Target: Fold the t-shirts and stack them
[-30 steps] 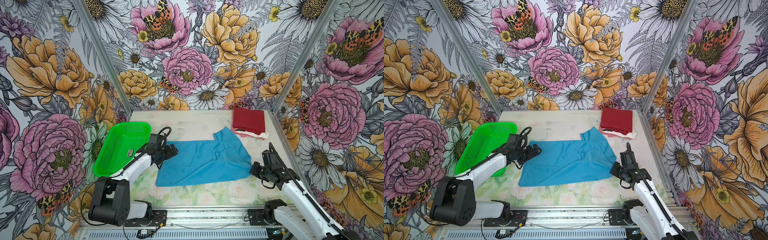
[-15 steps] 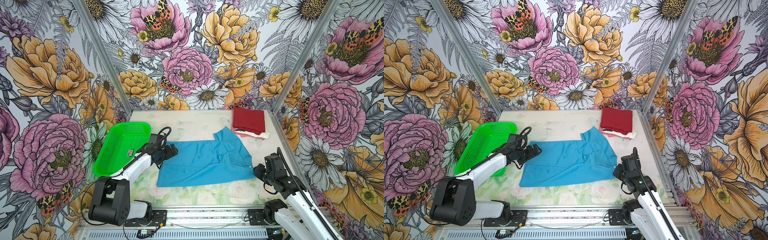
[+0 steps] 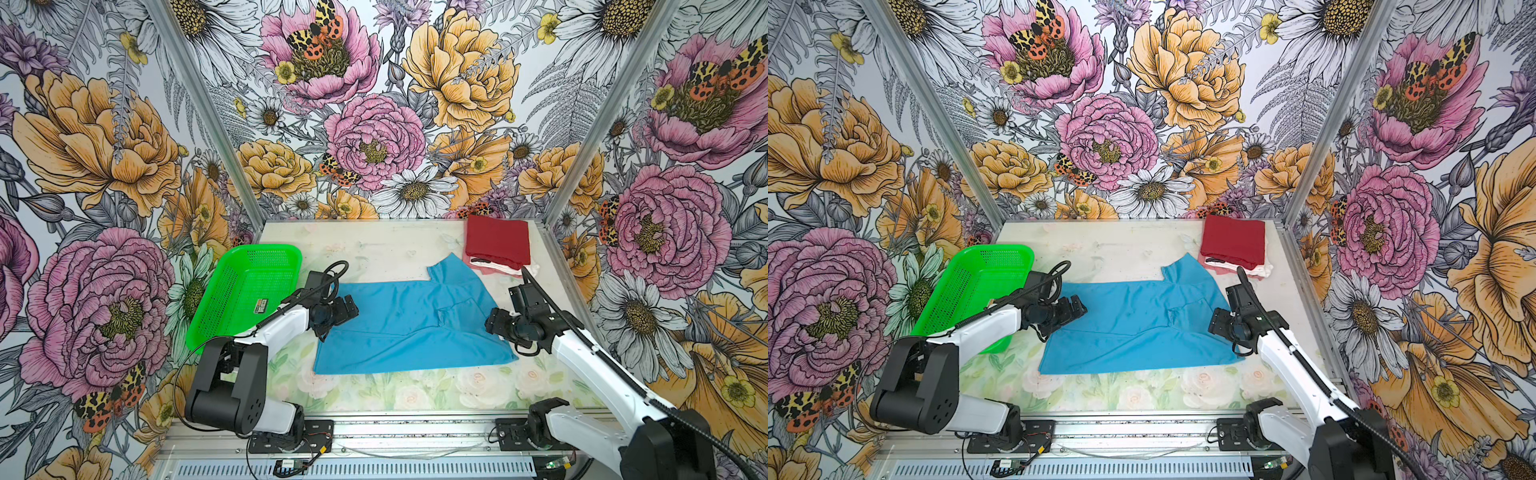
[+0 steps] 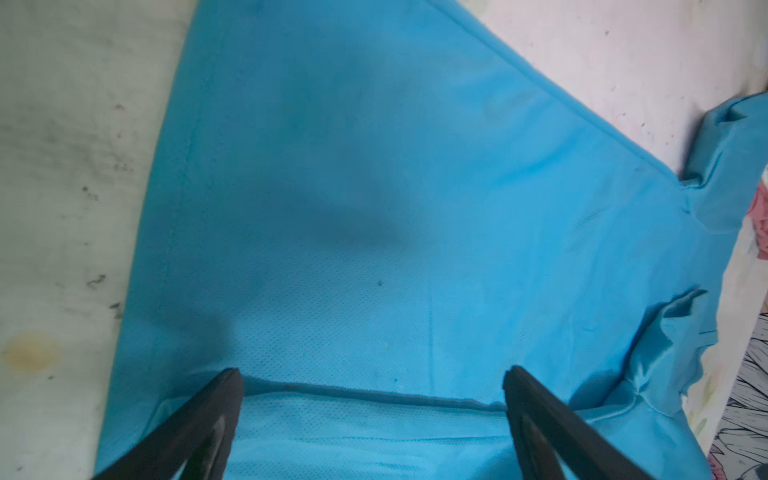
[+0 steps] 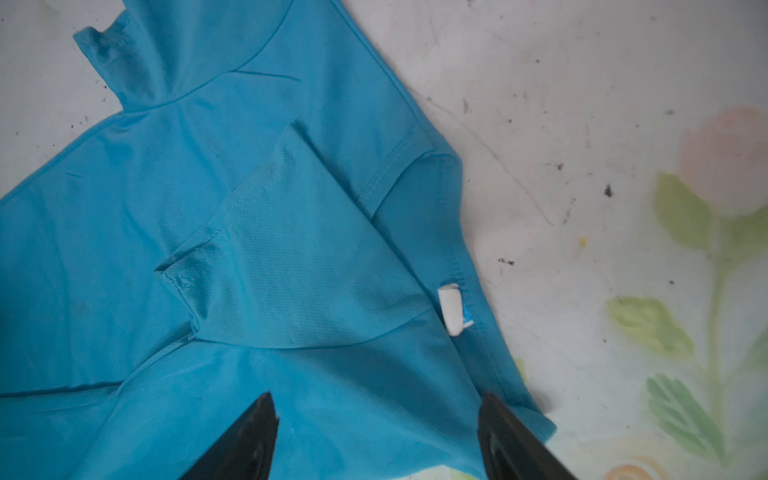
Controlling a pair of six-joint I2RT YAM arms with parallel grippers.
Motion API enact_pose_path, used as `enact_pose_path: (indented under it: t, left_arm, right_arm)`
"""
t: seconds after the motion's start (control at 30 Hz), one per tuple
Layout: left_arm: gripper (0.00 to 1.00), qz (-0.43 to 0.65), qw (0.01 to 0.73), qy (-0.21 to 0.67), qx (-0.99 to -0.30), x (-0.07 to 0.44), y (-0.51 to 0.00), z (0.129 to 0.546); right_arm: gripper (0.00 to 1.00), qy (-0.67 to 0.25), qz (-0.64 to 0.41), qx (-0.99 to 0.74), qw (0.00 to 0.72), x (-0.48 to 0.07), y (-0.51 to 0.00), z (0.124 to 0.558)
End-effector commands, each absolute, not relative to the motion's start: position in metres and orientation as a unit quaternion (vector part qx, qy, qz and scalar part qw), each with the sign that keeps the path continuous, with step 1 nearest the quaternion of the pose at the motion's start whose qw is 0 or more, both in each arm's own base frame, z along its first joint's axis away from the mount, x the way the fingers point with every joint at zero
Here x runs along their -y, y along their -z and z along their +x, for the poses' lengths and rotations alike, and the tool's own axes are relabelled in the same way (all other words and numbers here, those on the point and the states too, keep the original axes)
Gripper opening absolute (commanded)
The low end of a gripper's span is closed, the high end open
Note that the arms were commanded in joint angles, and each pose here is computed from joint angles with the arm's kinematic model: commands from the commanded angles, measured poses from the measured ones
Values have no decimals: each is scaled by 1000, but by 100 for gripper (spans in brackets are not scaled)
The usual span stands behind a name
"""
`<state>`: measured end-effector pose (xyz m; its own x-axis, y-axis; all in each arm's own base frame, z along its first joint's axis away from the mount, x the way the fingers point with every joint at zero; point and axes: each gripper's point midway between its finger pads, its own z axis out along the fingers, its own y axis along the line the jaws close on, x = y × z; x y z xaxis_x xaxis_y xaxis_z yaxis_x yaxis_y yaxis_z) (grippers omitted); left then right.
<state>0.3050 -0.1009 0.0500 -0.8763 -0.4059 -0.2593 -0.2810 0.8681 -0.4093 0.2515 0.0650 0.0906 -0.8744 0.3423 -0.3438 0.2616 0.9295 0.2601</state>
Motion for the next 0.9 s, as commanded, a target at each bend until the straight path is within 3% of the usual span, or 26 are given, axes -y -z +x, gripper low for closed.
enact_pose_path:
  t: [0.0,0.23,0.4,0.57,0.87]
  left_arm:
    - [98,-195,192,157,-949,90,-52,306]
    - [98,-204,194,145,-949,77,-56,304]
    - [98,-212,196,143,-947,72,-58,304]
    - [99,-215,193,142,-947,71,-56,308]
    - [99,-218,183,136,-949,69,-50,311]
  right_arm:
    - [77,-110,76,-969,205,-81,-92,283]
    - [69,-114,37,-980,159,-92,-53,319]
    - [54,-105,42,-980,166,-83,-43,337]
    - [47,-112,30,-980,163,-87,-38,354]
    - [45,-123,17,-978,168,-94,-38,376]
